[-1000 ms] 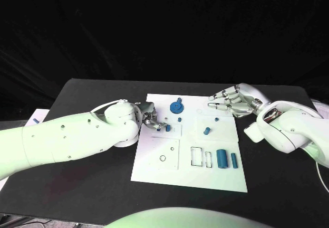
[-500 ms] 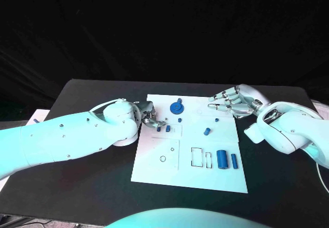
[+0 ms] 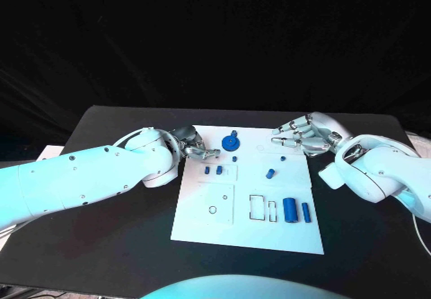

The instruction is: Assemble the parts on the task board

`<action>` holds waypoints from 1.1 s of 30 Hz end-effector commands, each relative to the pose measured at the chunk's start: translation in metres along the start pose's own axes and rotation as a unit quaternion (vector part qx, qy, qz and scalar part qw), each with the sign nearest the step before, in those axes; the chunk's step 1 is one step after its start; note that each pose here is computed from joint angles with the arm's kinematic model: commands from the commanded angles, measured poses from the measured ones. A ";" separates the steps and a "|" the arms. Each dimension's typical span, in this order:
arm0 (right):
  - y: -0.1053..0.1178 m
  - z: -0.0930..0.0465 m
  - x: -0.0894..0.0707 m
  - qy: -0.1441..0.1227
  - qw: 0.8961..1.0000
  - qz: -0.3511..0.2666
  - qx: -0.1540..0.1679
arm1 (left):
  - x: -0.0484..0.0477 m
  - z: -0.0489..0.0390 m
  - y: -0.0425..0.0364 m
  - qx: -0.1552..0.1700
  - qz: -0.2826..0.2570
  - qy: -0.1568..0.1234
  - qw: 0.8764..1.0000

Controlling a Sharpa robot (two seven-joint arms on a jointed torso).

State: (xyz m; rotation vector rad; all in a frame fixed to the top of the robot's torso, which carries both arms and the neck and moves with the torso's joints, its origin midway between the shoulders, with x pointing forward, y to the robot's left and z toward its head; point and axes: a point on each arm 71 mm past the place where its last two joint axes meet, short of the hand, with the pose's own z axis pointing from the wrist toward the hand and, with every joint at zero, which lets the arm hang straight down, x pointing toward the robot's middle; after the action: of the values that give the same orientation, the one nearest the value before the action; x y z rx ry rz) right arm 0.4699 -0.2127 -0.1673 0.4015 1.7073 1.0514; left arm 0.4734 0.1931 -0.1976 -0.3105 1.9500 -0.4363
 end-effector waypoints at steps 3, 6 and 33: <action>0.000 0.000 0.001 0.007 1.000 0.000 -0.002 | -0.0034 0.0016 -0.0032 0.037 -0.047 0.000 0.998; -0.001 0.000 0.001 0.003 1.000 0.000 -0.002 | -0.0047 0.0029 -0.0128 0.099 -0.050 -0.005 0.994; -0.001 0.003 -0.002 -0.015 1.000 -0.002 -0.009 | 0.0244 0.0292 -0.0682 0.234 0.200 -0.003 0.951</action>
State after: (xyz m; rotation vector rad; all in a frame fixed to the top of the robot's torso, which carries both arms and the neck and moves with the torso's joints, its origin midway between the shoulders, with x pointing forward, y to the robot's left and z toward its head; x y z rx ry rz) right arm 0.4741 -0.2136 -0.1677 0.4123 1.6814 1.0441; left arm 0.4912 0.1173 -0.1956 0.2983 1.7522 -0.6853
